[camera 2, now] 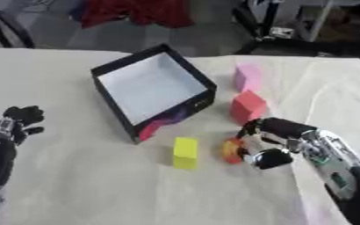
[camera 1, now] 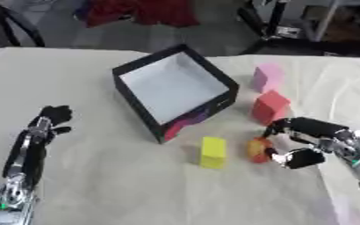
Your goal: Pick up objects on the table and place them in the box.
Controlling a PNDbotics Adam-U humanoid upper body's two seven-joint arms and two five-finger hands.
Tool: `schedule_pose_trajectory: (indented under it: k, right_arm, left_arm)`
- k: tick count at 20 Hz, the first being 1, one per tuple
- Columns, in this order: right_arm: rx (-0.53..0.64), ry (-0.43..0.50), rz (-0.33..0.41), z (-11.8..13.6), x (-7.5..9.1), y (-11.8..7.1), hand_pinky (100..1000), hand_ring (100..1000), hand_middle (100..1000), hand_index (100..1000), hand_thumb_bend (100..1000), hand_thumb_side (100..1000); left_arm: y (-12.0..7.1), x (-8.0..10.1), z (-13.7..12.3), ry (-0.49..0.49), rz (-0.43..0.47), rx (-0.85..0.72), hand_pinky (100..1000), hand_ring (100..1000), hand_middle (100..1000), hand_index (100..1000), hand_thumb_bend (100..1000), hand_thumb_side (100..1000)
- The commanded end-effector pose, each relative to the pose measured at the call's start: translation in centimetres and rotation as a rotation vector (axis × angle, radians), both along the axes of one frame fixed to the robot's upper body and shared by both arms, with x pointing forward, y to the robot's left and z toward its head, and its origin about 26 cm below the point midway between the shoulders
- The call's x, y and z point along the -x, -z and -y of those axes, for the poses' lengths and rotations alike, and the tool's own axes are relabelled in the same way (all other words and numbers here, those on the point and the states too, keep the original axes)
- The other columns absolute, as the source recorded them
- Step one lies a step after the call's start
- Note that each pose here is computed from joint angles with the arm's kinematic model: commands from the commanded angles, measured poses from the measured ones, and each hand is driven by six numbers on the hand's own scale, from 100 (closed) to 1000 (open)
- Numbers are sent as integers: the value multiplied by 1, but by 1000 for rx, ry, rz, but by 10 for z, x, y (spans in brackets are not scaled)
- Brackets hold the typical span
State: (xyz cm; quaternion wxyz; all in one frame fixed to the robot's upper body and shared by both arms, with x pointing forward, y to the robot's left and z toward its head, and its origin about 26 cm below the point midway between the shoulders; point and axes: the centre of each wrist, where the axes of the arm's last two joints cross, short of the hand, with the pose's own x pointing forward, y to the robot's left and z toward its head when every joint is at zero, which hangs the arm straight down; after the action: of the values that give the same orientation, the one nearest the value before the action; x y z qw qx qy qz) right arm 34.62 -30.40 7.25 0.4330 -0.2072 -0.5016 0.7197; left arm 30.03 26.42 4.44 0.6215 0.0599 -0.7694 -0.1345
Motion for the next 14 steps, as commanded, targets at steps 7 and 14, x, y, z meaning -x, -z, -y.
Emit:
schedule_pose_trajectory:
  k: [7,14]
  right_arm:
    - [-42,22,172,4,-4,-15,824,762,661,310,100,112]
    - [-154,57,312,4,-1,-26,810,730,614,254,100,100]
  left_arm:
    - [-8,-3,1,13,27,-9,779,816,739,814,153,1000]
    - [-8,-3,0,11,27,-9,779,816,739,814,152,1000]
